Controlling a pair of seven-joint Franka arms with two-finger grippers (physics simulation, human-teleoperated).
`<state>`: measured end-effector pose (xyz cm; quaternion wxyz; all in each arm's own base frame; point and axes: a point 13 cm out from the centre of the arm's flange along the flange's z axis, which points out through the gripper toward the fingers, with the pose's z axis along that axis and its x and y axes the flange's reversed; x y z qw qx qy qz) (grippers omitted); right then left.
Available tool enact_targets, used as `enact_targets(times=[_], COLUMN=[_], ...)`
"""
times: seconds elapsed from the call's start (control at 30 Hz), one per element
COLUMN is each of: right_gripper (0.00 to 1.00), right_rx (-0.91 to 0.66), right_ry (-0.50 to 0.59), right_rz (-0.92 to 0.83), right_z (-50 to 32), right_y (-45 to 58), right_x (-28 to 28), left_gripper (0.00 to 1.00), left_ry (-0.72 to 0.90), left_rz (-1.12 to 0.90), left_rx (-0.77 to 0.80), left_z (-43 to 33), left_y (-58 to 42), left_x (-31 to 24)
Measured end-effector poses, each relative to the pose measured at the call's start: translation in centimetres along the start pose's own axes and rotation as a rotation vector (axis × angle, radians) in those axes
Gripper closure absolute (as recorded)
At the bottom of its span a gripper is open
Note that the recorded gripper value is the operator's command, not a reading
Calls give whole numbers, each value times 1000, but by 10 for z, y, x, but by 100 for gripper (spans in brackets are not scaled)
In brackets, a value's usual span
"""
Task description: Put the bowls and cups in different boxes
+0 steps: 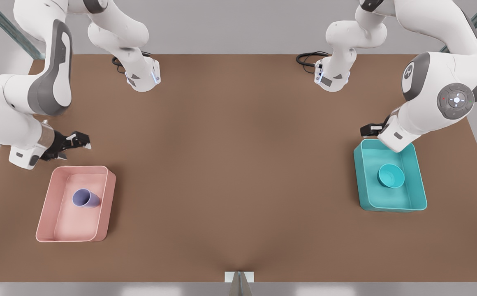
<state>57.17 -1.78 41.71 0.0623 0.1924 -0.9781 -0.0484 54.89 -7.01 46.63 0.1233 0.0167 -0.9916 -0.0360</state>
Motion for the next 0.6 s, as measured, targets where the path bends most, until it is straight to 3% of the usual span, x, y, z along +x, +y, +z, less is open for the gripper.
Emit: enact_targets(times=[0.17, 0.6], right_gripper=[0, 0], right_rx=[18, 8], right_ry=[18, 96], right_rz=[103, 268], right_z=[-34, -18], right_y=[13, 18], right_x=[44, 53], left_gripper=[0, 0], left_ry=[-2, -1], left_rz=[3, 7], left_rx=[1, 1], left_z=[0, 0], left_y=[-1, -2], left_x=[0, 0])
